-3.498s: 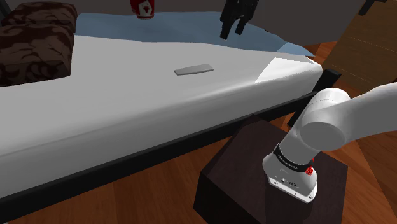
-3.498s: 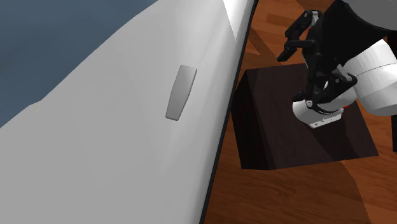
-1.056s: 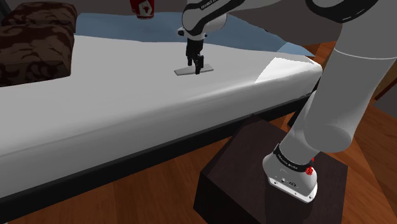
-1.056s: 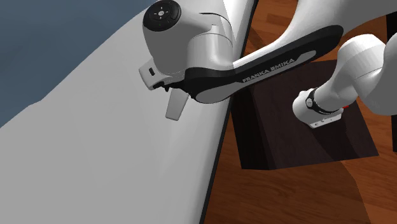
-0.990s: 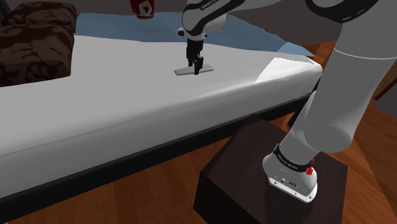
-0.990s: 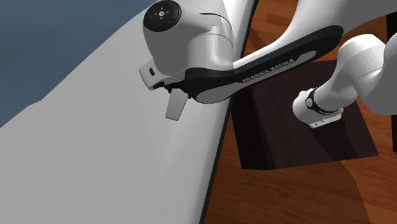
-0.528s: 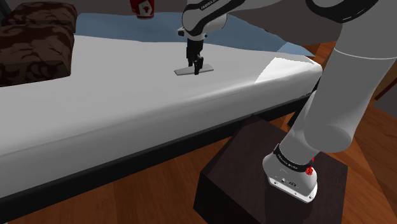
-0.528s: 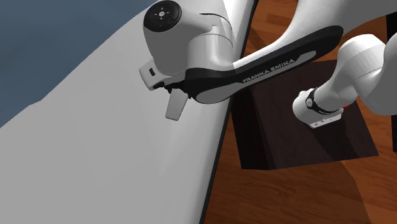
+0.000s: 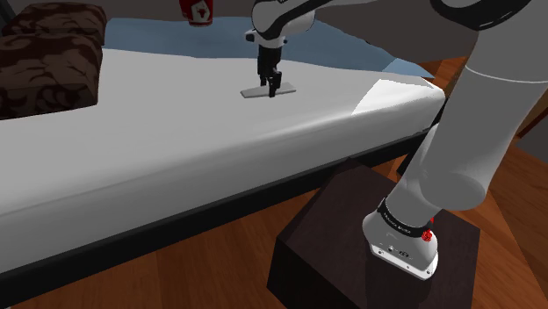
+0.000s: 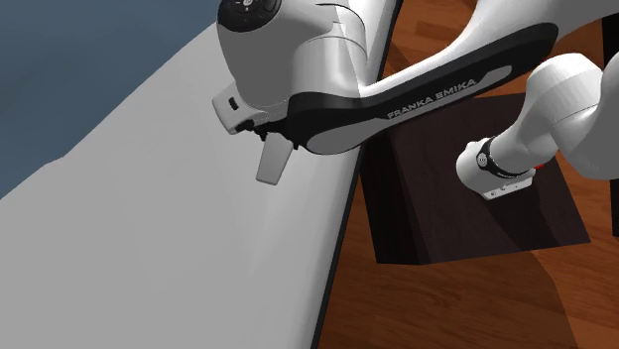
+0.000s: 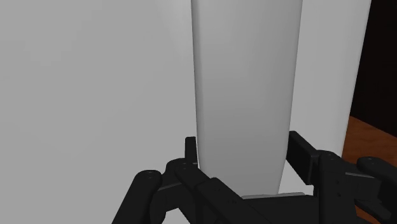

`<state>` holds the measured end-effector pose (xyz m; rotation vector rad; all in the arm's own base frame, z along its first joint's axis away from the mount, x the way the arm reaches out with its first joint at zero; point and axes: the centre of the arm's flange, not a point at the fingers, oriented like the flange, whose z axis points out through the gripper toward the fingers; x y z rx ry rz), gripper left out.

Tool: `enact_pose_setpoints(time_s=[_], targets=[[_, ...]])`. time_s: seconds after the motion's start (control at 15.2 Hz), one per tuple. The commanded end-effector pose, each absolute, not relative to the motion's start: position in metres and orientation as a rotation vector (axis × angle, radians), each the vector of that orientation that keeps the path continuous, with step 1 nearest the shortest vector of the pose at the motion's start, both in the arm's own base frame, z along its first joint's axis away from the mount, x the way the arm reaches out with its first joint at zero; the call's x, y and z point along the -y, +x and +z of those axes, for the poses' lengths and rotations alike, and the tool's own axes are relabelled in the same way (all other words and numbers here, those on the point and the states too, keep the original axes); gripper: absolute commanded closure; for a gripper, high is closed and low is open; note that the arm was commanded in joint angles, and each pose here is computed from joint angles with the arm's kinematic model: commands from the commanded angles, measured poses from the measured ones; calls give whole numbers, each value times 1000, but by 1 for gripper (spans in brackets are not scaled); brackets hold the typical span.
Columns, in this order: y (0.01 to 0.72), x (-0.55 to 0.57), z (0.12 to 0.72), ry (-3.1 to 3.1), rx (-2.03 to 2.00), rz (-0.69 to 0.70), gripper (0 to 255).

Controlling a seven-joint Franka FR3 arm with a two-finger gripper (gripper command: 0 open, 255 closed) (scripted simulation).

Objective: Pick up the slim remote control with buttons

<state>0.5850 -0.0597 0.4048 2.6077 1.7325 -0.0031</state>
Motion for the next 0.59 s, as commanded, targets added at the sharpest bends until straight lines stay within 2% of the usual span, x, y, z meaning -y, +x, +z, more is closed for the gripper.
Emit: enact_pose_setpoints(time_s=[0.0,0.53], targets=[[585,61,416,2608,-1732,-3,255],[585,61,458,2608,-1732,-3,255]])
